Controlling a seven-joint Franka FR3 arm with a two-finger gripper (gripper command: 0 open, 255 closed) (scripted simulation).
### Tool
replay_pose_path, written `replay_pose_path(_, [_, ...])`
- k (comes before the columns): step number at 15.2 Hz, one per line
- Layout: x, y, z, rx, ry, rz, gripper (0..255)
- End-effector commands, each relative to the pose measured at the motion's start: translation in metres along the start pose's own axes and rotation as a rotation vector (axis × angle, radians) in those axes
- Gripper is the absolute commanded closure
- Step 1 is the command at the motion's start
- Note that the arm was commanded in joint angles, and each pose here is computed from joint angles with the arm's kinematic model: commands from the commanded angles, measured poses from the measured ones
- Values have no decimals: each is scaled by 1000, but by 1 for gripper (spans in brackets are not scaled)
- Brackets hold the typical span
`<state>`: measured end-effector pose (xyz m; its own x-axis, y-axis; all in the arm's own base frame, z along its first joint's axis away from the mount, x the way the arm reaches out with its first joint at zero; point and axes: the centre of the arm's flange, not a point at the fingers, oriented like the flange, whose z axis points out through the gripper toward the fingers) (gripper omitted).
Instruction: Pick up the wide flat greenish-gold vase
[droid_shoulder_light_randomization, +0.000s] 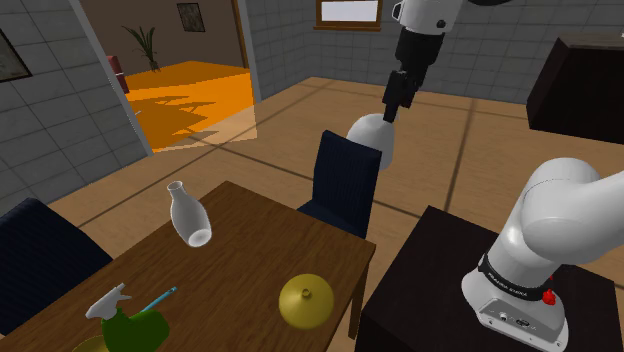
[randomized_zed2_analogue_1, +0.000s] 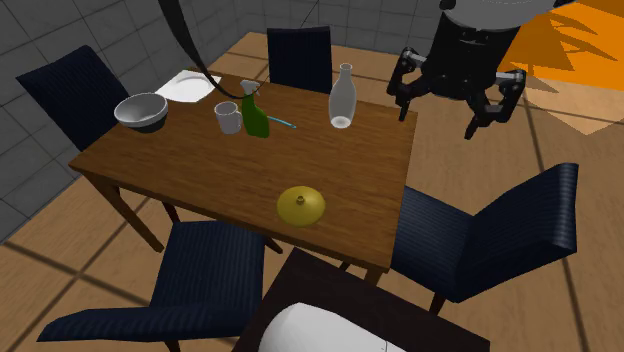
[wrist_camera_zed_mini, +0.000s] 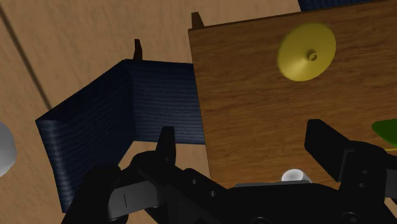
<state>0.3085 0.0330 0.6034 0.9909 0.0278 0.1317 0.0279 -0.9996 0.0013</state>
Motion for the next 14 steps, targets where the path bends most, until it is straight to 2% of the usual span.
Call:
replay_pose_path(1, [0, 0, 0, 0, 0, 0, 0])
replay_pose_path(14, [14, -101, 139, -6, -22, 17, 0])
